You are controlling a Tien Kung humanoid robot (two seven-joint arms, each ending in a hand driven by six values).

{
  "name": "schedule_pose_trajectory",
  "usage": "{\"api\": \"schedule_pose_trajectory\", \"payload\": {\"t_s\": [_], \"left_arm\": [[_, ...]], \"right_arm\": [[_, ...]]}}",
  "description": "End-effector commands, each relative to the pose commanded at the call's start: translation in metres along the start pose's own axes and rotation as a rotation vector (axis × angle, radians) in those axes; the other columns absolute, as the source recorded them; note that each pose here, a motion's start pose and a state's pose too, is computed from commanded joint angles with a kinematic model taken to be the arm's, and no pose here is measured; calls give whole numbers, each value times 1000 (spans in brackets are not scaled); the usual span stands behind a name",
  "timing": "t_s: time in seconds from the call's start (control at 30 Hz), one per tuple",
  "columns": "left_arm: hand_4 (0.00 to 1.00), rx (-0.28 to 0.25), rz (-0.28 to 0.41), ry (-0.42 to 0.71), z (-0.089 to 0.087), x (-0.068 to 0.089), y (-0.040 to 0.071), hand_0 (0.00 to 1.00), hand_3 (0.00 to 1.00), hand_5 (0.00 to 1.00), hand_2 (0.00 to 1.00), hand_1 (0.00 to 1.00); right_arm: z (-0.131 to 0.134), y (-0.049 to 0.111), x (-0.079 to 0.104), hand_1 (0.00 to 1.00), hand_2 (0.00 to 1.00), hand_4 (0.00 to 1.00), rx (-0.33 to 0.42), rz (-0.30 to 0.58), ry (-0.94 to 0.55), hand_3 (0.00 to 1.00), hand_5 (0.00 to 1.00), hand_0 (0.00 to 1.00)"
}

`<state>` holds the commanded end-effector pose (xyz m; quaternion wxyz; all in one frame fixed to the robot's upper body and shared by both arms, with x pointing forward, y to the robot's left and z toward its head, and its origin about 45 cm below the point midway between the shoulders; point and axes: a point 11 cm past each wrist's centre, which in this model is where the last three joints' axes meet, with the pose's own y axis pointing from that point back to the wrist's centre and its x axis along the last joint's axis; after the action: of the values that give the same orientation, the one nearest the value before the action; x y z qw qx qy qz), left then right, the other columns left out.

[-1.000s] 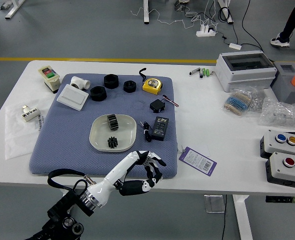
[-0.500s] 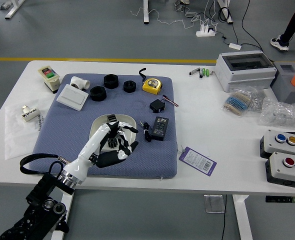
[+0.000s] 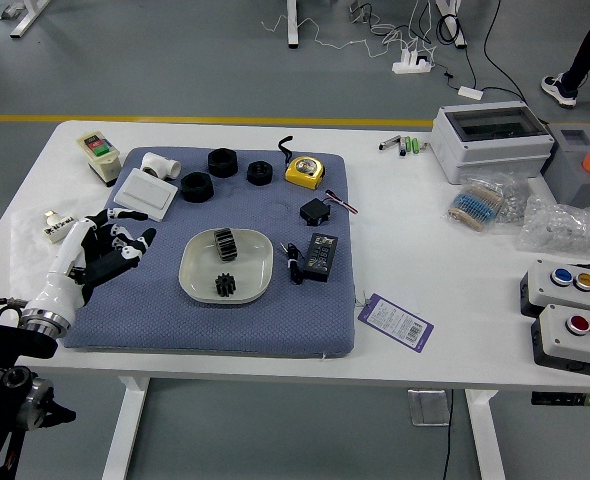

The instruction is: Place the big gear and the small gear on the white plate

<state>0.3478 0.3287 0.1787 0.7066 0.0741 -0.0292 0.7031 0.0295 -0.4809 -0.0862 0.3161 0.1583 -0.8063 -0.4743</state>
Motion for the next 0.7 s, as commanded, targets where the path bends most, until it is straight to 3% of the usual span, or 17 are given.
{"api": "schedule_pose_trajectory", "payload": {"t_s": [0.17,0.3,0.33,0.53,0.57,0.7], "left_arm": [[706,16,78,36,-7,21,6,201,515,193,259,156],[706,20,95,57,-9,24,8,201,515,193,259,156],[753,21,103,62,-10,24,8,300,543,281,460,338],[753,27,146,99,-15,29,10,300,543,281,460,338],[813,28,151,103,-16,30,10,464,599,463,622,536],[813,26,170,136,-19,32,12,464,599,463,622,536]], "right_arm": [[2,0,0,684,727,783,-5,0,0,559,672,670],[4,0,0,684,727,783,-9,0,1,559,672,670],[5,0,0,685,727,783,-10,0,3,558,673,670],[7,0,1,685,727,783,-15,1,8,558,673,670],[8,0,2,685,728,783,-15,1,9,558,673,670],[10,-1,3,685,728,783,-18,4,12,558,673,670]]}}
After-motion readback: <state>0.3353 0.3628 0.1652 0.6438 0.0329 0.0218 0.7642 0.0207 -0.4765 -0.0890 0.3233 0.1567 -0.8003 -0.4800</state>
